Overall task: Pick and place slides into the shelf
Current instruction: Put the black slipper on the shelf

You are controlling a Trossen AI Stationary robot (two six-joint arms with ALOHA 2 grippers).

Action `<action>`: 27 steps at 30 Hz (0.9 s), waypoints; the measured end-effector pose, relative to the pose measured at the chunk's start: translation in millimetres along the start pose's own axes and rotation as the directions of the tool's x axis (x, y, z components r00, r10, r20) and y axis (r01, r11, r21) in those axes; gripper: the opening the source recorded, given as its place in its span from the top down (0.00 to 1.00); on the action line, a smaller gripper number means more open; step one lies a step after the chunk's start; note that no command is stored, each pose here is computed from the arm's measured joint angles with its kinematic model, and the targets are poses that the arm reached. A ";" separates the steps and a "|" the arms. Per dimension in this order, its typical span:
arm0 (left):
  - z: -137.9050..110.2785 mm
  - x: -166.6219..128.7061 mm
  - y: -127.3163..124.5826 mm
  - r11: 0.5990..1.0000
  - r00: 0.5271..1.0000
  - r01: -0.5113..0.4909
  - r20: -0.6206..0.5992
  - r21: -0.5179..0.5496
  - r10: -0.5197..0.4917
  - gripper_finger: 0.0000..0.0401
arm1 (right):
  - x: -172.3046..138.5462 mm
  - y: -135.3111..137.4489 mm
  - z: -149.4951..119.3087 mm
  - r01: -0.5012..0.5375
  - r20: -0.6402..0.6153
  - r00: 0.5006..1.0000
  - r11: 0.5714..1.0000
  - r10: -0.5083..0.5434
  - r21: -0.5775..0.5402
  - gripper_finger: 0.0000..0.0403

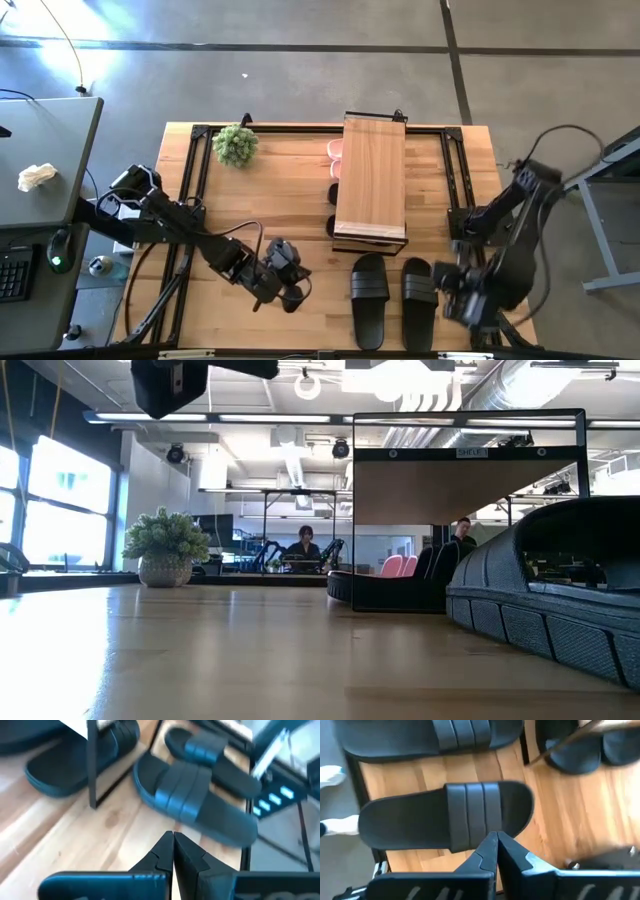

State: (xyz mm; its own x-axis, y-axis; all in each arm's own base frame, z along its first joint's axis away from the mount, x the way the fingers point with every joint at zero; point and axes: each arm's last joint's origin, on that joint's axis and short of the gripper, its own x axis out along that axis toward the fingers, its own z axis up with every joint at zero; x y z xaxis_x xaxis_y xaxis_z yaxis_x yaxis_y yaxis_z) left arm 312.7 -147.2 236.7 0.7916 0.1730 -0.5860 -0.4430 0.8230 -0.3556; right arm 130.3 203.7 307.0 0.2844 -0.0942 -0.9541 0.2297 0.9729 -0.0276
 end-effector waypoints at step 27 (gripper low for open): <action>-21.4 5.3 2.2 0.973 0.968 0.089 -0.251 0.214 -0.034 1.00 | 32.8 85.2 -9.6 0.231 -0.079 0.972 0.966 -0.223 0.113 0.68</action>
State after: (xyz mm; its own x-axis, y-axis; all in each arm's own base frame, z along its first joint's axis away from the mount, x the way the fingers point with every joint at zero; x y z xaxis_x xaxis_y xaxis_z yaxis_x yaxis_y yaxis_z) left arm 306.9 -156.0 217.2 0.6754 0.0041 -0.7374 -0.2706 0.9316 -0.2426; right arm 150.3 285.5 270.5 0.1519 -0.2923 -0.9442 0.3930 0.8944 -0.2136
